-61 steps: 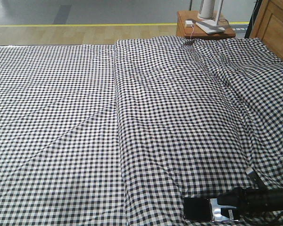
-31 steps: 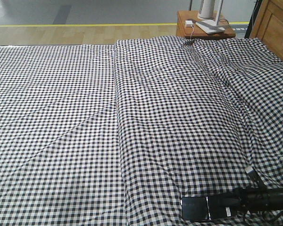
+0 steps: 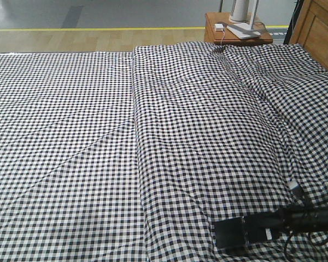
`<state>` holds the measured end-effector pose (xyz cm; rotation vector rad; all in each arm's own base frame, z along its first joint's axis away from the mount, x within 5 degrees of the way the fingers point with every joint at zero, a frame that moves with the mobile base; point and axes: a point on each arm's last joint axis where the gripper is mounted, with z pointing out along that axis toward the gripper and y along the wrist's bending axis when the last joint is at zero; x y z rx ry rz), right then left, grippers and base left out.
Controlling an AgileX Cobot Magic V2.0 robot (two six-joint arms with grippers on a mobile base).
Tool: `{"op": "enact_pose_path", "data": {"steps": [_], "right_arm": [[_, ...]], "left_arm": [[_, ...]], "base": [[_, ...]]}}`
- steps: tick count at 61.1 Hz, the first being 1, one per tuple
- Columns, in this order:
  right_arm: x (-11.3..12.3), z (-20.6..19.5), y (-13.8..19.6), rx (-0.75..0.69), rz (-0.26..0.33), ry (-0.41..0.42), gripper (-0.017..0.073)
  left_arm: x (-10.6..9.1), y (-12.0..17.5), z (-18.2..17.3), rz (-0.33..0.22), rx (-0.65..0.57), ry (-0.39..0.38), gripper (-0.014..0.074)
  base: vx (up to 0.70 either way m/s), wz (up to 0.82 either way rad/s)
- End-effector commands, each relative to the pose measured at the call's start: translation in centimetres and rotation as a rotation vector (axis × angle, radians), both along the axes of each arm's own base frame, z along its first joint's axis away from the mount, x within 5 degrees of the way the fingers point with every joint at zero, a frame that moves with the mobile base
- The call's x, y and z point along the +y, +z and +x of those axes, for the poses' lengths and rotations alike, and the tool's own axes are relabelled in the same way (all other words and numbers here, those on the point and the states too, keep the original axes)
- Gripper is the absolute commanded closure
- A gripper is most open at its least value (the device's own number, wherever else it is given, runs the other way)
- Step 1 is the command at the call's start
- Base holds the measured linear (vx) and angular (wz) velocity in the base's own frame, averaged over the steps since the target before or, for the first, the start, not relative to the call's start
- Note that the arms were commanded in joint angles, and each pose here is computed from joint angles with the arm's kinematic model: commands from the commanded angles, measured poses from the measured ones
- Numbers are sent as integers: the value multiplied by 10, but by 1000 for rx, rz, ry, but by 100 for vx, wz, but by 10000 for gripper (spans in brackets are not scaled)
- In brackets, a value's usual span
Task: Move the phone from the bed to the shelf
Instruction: 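Close the right gripper on the smartphone's edge, then lift the smartphone up off the bed with the right gripper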
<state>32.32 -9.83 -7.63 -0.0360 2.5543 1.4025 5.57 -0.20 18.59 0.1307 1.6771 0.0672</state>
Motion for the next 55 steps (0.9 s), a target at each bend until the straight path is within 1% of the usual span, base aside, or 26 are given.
{"op": "enact_pose_path", "data": {"steps": [1, 6, 13, 21, 30, 36, 40, 47, 55], "right_arm": [[-5, 16, 59, -105, 105, 38, 568], [-10, 23, 85, -116, 71, 35, 565], [-14, 33, 129, -163, 19, 25, 563], [-14, 41, 190, -296, -42, 5, 563], [-4, 42, 256, -422, -86, -18, 563], [16, 40, 296, -509, -108, 10, 563], [30, 37, 316, -549, -118, 40, 563], [64, 29, 349, -627, -131, 123, 563], [101, 17, 378, -711, -128, 209, 563]], "left_arm": [[0, 15, -1, -18, -98, -1, 592], [0, 15, -1, -18, -98, -1, 592], [0, 15, -1, -18, -98, -1, 592], [0, 15, -1, -18, -98, -1, 592], [0, 15, -1, -18, -98, -1, 592], [0, 15, -1, -18, -98, -1, 592], [0, 15, -1, -18, -98, -1, 592], [0, 15, -1, -18, -98, -1, 592], [0, 15, -1, -18, -98, -1, 592]], "base": [[0, 0], [0, 0], [0, 0], [0, 0], [0, 0], [0, 0], [0, 0], [0, 0], [0, 0]]}}
